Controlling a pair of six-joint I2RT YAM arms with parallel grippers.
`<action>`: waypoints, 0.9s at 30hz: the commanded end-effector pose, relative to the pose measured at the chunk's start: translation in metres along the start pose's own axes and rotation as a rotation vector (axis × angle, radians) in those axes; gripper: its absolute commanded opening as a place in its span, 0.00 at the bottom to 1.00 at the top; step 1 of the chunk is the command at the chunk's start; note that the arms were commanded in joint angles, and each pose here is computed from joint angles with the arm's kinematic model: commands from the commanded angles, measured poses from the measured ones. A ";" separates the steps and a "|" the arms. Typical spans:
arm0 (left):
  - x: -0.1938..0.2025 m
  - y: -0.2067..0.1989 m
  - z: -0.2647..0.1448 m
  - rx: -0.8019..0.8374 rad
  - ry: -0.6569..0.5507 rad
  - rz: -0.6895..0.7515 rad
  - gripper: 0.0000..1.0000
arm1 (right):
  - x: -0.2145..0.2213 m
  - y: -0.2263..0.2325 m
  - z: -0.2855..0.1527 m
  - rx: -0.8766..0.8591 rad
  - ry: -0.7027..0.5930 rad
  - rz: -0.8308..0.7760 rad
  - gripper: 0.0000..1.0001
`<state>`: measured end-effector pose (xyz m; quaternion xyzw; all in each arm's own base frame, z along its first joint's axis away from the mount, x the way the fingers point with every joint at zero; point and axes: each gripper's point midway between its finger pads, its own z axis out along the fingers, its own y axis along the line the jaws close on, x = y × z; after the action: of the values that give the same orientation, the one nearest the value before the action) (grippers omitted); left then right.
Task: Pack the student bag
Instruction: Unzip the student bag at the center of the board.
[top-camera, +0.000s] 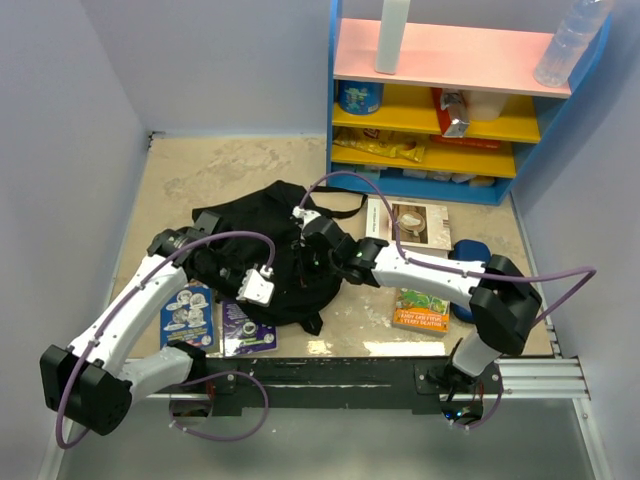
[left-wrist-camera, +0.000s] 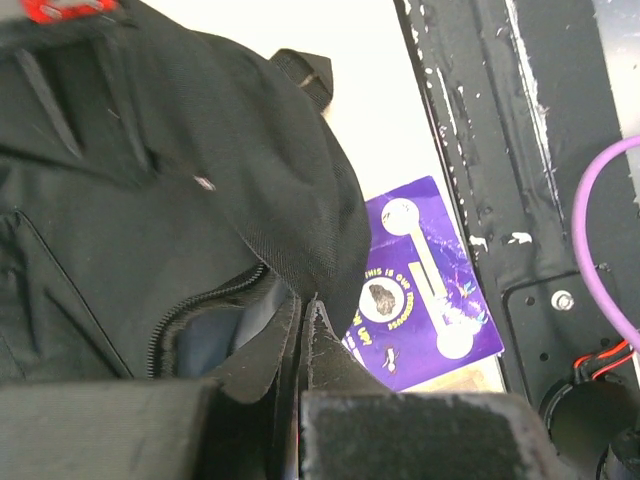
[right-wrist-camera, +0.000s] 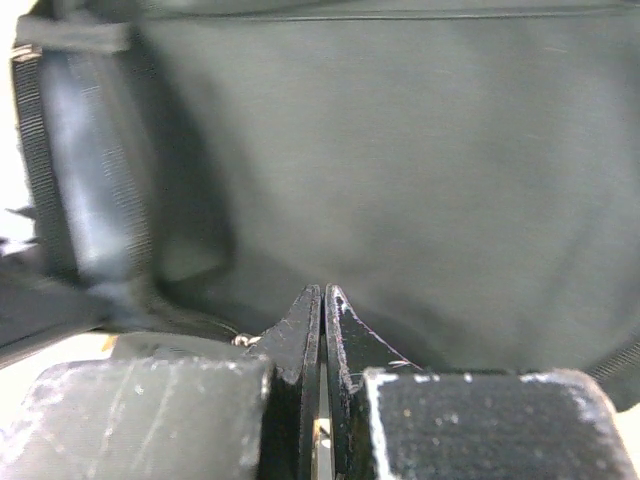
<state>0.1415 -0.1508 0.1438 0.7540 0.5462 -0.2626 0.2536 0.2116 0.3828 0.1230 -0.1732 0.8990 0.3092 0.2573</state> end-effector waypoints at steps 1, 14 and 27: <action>-0.005 -0.012 -0.012 0.005 0.030 -0.025 0.00 | -0.024 -0.059 -0.002 0.209 -0.069 -0.033 0.00; -0.009 -0.003 -0.030 -0.071 0.095 0.042 0.00 | -0.063 -0.134 -0.010 0.504 -0.150 -0.017 0.00; -0.004 0.020 -0.028 -0.107 0.129 0.038 0.34 | -0.084 -0.118 -0.025 0.330 -0.273 0.074 0.00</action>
<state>0.1572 -0.1369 0.1577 0.7851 0.5333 -0.1689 0.2659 0.3260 0.2925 0.1142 -0.0685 0.9159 0.1562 0.3634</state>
